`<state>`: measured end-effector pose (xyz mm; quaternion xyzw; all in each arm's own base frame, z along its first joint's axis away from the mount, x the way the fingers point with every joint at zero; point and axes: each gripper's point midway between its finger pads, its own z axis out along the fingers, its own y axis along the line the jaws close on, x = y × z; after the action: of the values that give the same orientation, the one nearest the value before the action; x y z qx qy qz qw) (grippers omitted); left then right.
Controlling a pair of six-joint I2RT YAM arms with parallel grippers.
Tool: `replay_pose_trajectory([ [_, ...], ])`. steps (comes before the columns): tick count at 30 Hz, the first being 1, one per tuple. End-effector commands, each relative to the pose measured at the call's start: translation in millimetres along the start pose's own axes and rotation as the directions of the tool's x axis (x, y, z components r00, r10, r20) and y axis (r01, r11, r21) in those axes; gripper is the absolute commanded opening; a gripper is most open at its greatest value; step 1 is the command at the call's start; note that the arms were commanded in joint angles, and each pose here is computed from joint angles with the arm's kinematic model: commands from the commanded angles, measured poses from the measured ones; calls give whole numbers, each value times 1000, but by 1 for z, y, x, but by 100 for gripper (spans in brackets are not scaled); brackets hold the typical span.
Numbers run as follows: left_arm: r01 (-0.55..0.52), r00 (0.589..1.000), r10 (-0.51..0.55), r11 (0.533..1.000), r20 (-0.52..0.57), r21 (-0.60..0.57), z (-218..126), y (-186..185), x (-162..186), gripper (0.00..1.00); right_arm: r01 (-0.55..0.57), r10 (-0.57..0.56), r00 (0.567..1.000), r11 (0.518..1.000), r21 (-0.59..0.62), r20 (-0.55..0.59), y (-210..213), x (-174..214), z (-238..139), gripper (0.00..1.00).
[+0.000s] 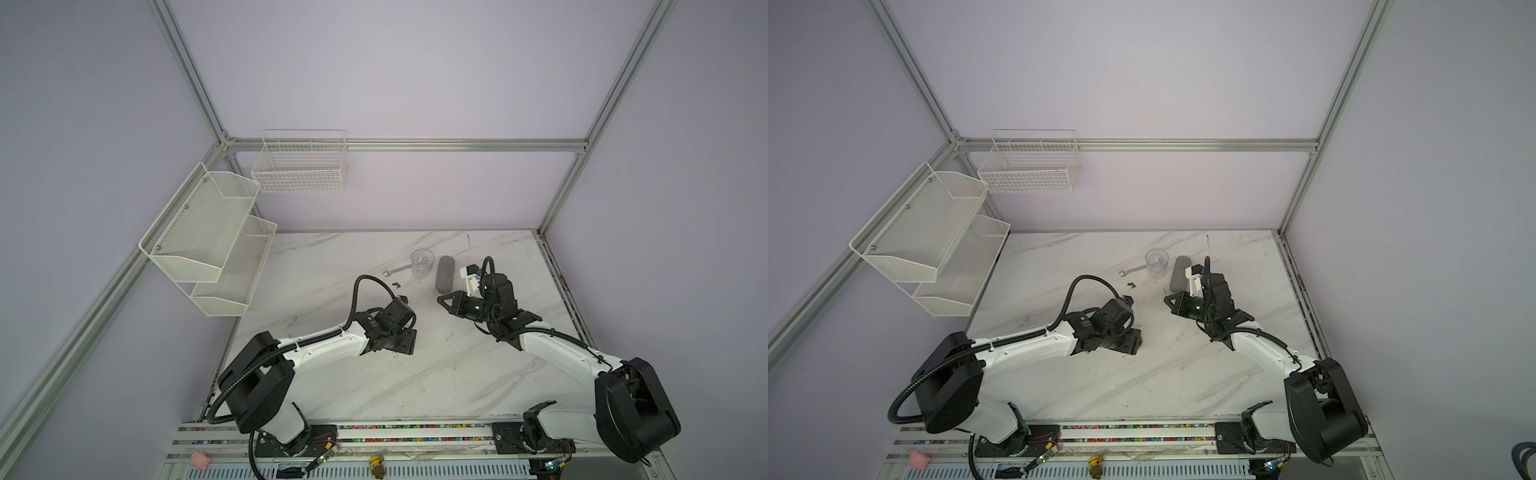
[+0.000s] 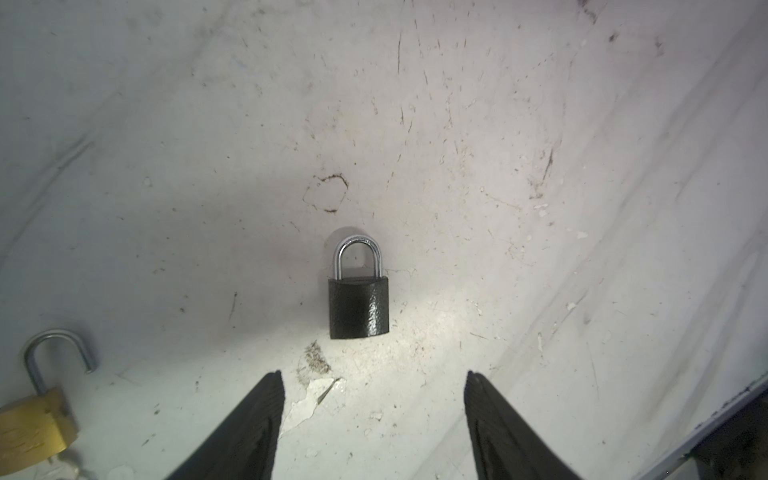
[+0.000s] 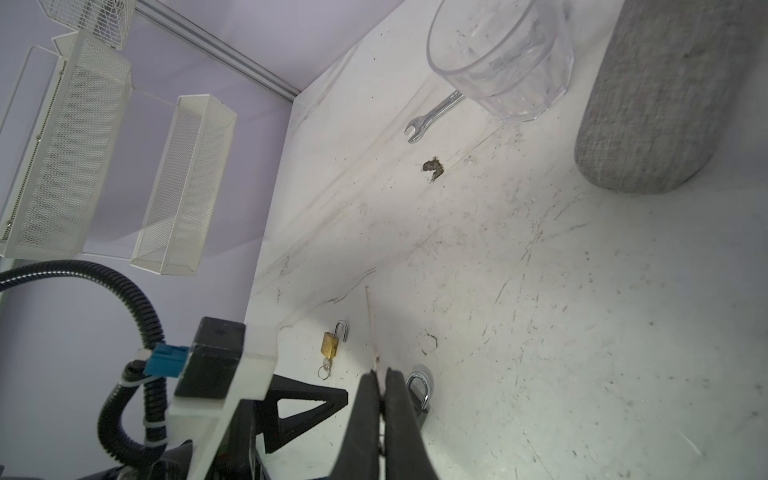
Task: Unlock with the key
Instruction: 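Lower the left gripper over the dark grey padlock while the right gripper holds the key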
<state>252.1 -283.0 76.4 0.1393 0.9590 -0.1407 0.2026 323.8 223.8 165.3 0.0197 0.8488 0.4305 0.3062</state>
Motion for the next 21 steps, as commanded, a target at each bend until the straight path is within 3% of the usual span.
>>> replay_pose_trajectory([
  [1,-38,998,37,999,57,14,-8,-27,-34,70,-1,1,1000,999,48,1,-17,1,1,0],
  [7,-79,997,76,990,-27,-117,18,-22,-26,69,-7,8,1000,998,58,-3,-24,-2,3,0],
  [12,-73,997,68,979,-37,-189,27,-14,-25,68,0,0,1000,998,58,4,-25,-4,1,0],
  [21,-12,998,0,981,-63,-195,40,-12,-15,62,-3,3,1000,999,36,-9,-22,-3,0,0],
])
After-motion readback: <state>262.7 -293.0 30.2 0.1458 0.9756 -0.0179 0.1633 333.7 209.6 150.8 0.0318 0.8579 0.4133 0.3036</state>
